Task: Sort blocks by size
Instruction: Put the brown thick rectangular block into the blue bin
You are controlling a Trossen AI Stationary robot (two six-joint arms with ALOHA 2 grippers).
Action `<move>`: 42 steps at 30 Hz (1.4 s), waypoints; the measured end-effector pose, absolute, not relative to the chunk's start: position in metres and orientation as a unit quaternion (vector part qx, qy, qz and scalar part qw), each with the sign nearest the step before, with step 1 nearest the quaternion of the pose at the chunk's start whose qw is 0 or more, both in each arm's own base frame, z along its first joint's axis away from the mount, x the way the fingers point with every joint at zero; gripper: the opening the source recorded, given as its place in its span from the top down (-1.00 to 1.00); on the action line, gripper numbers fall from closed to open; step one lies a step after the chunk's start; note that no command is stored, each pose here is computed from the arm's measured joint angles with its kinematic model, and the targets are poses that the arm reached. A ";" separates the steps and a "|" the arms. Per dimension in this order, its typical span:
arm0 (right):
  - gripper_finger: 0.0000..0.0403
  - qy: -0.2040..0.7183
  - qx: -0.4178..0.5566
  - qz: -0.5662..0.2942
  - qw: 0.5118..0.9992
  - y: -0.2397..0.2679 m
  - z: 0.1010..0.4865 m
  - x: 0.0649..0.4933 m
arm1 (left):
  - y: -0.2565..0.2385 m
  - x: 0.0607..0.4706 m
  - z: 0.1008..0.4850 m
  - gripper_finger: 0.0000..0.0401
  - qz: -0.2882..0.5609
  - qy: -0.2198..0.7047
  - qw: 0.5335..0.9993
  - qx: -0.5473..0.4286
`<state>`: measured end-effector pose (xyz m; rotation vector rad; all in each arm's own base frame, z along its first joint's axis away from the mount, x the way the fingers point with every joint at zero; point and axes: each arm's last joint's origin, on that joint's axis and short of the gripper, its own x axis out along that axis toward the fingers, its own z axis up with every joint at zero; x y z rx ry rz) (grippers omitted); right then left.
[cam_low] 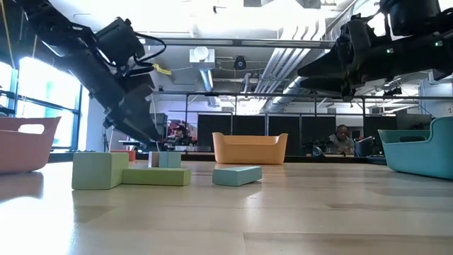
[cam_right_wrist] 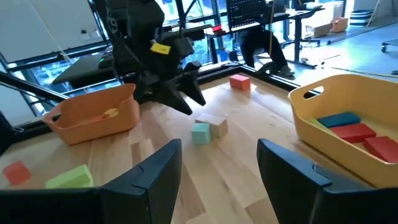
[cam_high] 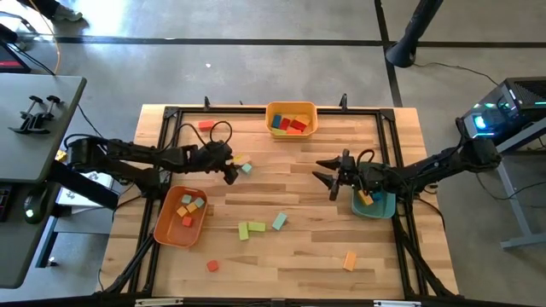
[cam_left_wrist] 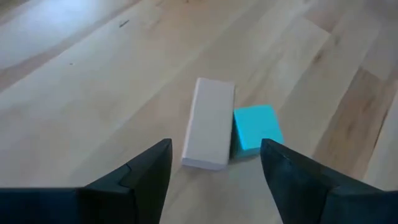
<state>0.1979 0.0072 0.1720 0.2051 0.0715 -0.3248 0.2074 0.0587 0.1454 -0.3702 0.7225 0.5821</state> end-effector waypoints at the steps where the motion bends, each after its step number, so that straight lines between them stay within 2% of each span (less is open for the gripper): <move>1: -0.02 0.035 0.102 -0.161 0.981 0.007 0.172 0.198 | 0.059 0.207 0.145 -0.19 0.281 0.349 0.876 -0.176; 10: -0.02 0.031 0.117 -0.152 0.981 0.007 0.173 0.198 | 0.060 0.208 0.145 -0.27 0.273 0.371 0.885 -0.070; 36: -0.02 0.031 0.132 -0.133 0.982 0.008 0.173 0.199 | 0.055 0.189 0.119 -0.25 0.274 0.291 0.915 -0.058; 42: -0.02 0.030 0.133 -0.129 0.982 0.009 0.173 0.199 | 0.052 0.193 0.105 -0.25 0.275 0.320 0.905 -0.052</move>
